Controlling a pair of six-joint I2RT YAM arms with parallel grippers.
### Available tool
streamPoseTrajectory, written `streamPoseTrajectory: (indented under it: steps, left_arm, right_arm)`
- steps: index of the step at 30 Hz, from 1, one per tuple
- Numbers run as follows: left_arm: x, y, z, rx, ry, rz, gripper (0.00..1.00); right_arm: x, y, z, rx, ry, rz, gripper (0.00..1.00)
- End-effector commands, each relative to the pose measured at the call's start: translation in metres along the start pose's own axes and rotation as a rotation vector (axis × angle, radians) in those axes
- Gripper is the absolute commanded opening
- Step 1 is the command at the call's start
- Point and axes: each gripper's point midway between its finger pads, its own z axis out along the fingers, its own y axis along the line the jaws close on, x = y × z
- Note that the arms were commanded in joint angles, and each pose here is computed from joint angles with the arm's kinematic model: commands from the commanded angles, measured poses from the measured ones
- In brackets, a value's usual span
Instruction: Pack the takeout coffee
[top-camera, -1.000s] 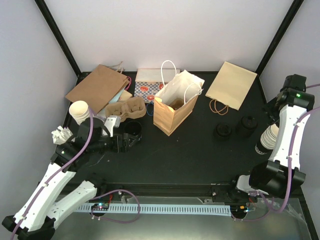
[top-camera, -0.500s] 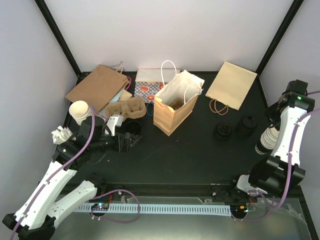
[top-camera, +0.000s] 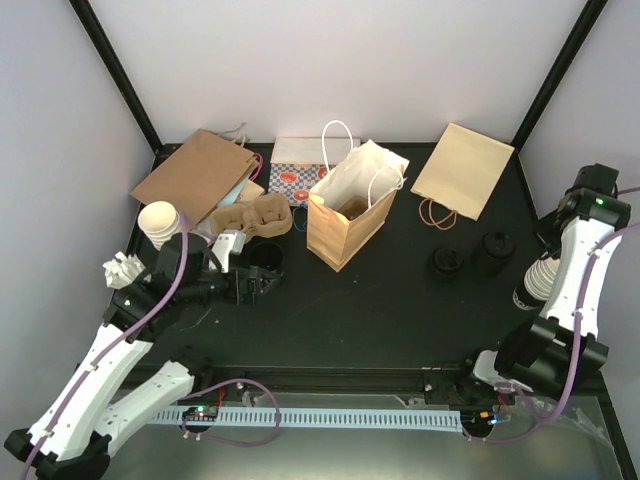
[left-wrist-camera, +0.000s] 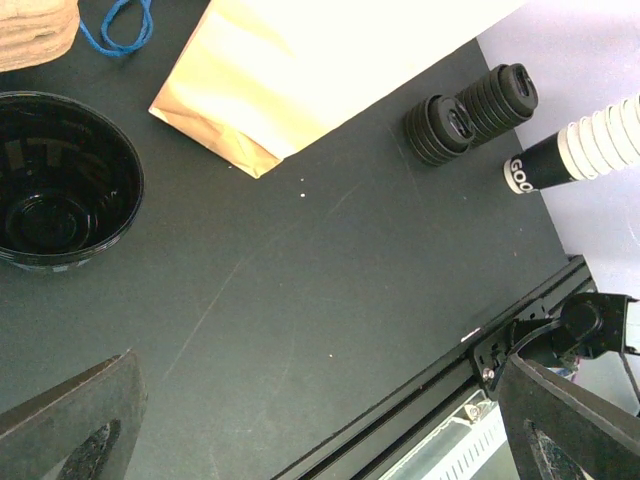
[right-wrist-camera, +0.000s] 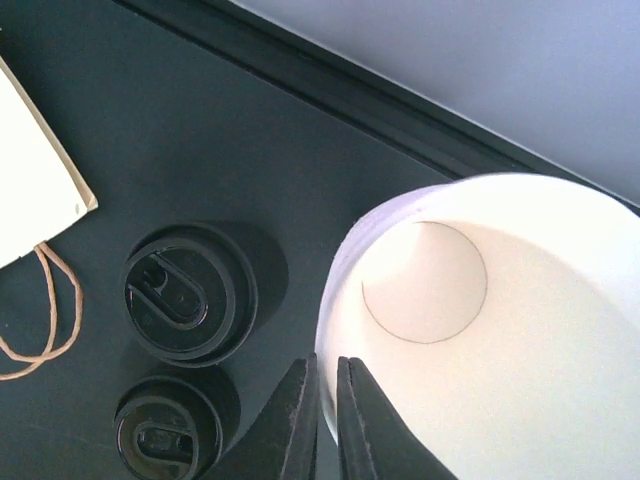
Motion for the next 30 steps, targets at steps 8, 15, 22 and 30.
streamPoseTrajectory:
  steps: [8,15,22,30]
  left_arm:
    - [-0.006,-0.009,-0.012,0.029,-0.04,-0.011,0.99]
    - [-0.004,-0.008,-0.013,0.027,-0.033,-0.011,0.99]
    - [-0.004,-0.008,-0.011,0.024,-0.028,-0.01,0.99]
    - [-0.006,-0.007,-0.01,0.015,-0.028,-0.012,0.99]
  right_arm:
    - [-0.018,-0.005,-0.04,-0.019,-0.11,0.032,0.02]
    - [-0.017,-0.009,-0.031,0.02,-0.097,0.025,0.46]
    - [-0.016,-0.009,-0.019,0.027,-0.09,0.034,0.6]
    - [-0.009,-0.008,0.002,0.039,-0.058,0.031,0.44]
